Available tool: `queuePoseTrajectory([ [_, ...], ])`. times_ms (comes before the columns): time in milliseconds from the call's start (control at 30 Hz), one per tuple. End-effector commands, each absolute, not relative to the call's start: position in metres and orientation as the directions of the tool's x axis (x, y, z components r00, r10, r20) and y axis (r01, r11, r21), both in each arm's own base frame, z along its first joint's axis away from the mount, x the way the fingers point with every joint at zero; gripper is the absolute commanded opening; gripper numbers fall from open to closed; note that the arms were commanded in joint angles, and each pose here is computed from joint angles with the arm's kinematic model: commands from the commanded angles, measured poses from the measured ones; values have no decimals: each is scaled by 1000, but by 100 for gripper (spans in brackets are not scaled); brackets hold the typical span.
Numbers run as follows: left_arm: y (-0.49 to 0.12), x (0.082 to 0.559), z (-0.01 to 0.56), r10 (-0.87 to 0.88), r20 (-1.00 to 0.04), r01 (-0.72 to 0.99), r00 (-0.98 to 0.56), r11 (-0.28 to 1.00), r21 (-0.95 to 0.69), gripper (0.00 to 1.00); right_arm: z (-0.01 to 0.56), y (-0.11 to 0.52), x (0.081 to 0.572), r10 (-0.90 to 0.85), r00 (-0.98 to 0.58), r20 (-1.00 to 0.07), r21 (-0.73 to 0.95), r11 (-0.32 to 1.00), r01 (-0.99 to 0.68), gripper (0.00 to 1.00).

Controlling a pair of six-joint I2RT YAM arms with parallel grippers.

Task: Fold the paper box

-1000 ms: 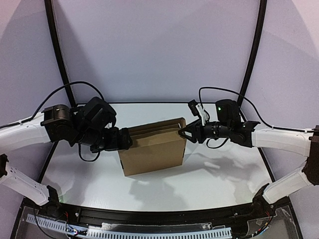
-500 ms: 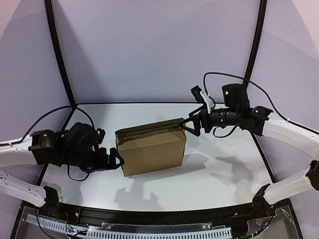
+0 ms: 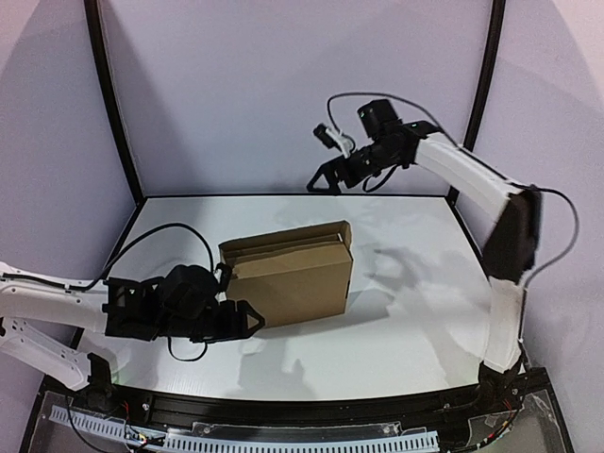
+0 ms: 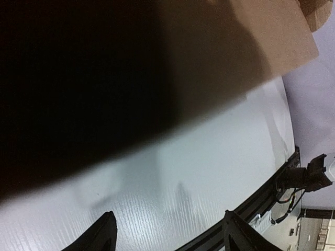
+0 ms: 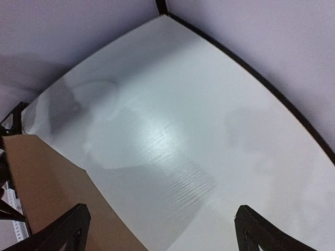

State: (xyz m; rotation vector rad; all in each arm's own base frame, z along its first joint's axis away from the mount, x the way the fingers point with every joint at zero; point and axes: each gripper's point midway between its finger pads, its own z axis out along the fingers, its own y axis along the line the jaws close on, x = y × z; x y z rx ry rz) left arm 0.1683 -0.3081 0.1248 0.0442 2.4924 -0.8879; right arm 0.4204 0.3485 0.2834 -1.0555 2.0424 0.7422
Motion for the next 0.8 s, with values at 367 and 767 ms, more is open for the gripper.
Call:
queuePoseTrajectory([
  [367, -281, 240, 128, -349, -655, 78, -670, 844, -530, 63, 160, 363, 367, -629, -519, -578, 488, 243, -838, 97],
  [767, -272, 283, 123, -382, -683, -54, -623, 892, -449, 57, 161, 389, 301, -615, -569, -545, 641, 132, -756, 90],
])
